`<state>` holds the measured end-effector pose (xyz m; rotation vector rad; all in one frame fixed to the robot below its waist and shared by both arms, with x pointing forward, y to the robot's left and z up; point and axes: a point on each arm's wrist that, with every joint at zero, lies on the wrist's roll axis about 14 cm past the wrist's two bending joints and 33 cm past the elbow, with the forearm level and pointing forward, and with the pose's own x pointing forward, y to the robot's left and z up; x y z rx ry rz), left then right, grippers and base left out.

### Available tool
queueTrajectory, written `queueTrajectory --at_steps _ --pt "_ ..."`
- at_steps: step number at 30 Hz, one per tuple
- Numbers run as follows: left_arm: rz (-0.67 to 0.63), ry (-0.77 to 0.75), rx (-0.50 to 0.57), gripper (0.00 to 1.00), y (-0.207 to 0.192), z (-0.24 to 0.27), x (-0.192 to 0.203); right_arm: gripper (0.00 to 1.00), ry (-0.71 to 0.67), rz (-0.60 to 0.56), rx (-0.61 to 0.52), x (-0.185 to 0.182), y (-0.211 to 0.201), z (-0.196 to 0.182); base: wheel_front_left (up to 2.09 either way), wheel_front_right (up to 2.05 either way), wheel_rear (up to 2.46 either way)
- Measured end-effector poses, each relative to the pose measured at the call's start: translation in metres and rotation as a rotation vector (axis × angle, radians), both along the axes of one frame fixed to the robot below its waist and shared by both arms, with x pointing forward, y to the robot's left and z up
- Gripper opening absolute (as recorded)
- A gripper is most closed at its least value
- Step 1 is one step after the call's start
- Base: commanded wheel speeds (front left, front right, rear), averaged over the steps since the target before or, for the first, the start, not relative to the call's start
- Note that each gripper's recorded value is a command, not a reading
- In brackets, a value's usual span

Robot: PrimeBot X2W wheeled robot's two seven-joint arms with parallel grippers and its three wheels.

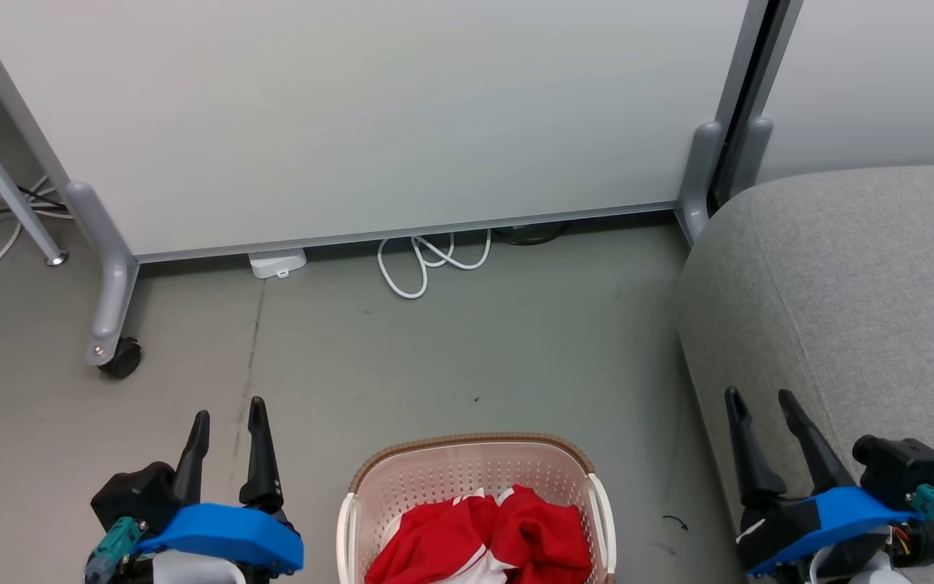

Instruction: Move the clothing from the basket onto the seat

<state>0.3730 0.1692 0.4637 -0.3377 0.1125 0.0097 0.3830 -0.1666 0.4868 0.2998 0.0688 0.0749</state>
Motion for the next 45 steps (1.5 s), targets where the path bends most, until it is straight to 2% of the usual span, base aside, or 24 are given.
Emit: queueTrajectory --at_steps 23,39,45 --pt "-0.045 -0.052 0.157 1.0 -0.008 0.006 0.0 1.0 -0.032 0.038 -0.174 -0.001 0.006 0.002 0.0 0.0 0.0" --pt "-0.06 -0.078 0.217 1.0 -0.012 0.008 -0.001 1.0 -0.056 0.051 -0.223 -0.001 0.009 0.003 0.0 0.0 0.0" --pt "-0.061 -0.064 0.209 1.0 -0.012 0.004 -0.001 1.0 -0.058 0.051 -0.221 -0.001 0.009 0.003 0.0 0.0 0.0"
